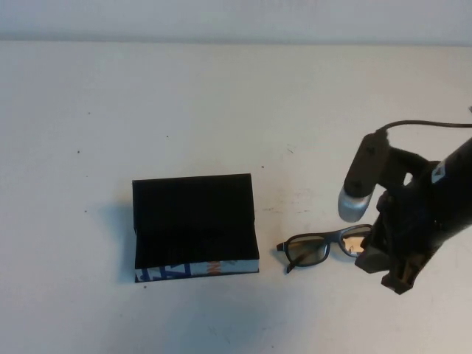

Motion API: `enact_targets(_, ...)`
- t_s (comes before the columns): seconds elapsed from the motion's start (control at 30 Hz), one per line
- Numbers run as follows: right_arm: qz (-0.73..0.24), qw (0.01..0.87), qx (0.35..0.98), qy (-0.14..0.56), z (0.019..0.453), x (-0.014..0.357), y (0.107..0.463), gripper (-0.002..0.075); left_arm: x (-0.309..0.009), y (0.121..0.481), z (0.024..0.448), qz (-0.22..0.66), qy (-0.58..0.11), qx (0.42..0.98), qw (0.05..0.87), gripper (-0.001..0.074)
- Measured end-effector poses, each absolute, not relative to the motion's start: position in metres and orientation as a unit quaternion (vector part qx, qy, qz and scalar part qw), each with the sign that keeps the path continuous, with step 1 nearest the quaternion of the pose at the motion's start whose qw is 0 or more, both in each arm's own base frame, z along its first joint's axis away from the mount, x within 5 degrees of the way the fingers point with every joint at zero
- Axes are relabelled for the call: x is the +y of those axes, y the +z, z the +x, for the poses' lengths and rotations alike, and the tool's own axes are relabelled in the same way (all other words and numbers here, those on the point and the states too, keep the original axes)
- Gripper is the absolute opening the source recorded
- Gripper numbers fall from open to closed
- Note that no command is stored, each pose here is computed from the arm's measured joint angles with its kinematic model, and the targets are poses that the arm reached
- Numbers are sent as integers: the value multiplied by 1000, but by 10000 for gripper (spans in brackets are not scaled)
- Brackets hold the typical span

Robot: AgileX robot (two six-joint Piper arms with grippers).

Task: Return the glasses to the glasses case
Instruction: Pick up the glasses from the table

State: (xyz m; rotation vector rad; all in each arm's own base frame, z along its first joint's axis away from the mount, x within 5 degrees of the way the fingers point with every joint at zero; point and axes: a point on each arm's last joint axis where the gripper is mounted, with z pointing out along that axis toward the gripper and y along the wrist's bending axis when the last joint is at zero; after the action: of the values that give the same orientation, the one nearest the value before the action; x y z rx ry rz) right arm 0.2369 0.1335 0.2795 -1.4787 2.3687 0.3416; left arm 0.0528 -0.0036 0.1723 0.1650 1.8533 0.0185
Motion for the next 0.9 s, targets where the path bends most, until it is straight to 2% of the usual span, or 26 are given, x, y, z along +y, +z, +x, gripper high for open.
enact_targets(0.17,-615,169,764,92,263,144,264,363,-4,172,53,71,8,799,598,-1)
enact_targets(0.23,-639,175,745,83,275,148,260,408,-4,172,53,71,8,799,598,-1)
enact_targets(0.57,-703,147,694,41,323,162,231,437,-4,172,53,71,8,799,598,-1)
enact_targets(0.9,-724,120,679,42,330,164,212,437,-4,172,53,71,8,799,598,-1)
